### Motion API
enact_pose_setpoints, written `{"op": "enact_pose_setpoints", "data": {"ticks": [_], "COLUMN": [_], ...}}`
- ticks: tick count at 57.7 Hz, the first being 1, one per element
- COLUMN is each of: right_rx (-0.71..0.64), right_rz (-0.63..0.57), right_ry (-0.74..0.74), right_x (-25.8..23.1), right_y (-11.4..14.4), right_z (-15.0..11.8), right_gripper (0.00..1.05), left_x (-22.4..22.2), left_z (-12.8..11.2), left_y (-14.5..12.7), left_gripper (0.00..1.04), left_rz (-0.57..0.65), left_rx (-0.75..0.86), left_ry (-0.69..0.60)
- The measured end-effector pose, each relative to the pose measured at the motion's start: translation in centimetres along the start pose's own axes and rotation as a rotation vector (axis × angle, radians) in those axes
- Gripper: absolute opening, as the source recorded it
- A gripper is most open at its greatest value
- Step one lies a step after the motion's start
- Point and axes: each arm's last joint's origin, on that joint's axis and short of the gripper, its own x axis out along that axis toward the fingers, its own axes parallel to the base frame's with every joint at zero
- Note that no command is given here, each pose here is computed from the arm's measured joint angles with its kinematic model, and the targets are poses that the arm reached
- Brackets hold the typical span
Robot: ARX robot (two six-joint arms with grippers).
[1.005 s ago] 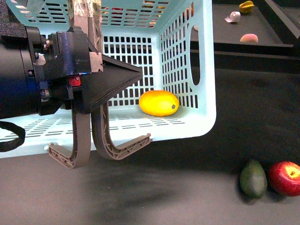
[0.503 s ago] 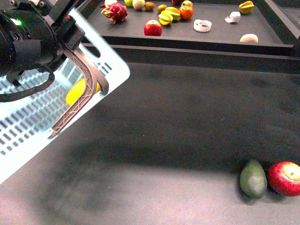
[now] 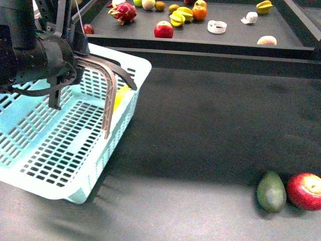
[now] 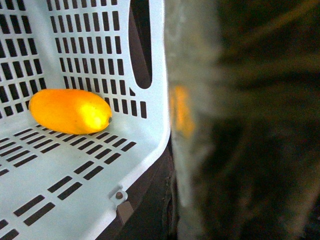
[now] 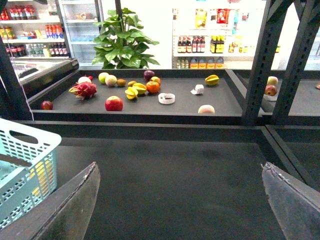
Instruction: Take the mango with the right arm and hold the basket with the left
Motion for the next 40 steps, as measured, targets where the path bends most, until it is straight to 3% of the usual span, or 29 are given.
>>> {"op": "enact_pose_setpoints", "data": {"ticks": [21, 40], "right_rx": [0.000, 0.000], "right_rz": [0.000, 0.001], "right_ry": [0.000, 0.000], "right_x": [0.0, 0.0], "right_y": [0.0, 0.0], "right_z": [0.0, 0.0], "right_gripper": [0.97, 0.97], "left_x": [0.5, -0.5], "left_z": [0.8, 0.9], "left_y": [0.5, 0.3], "left_gripper": [0.10, 0.64], "left_rz": [-0.009, 0.015], "left_rx": [-0.135, -0.085], "left_ry": [-0.037, -0.013]}}
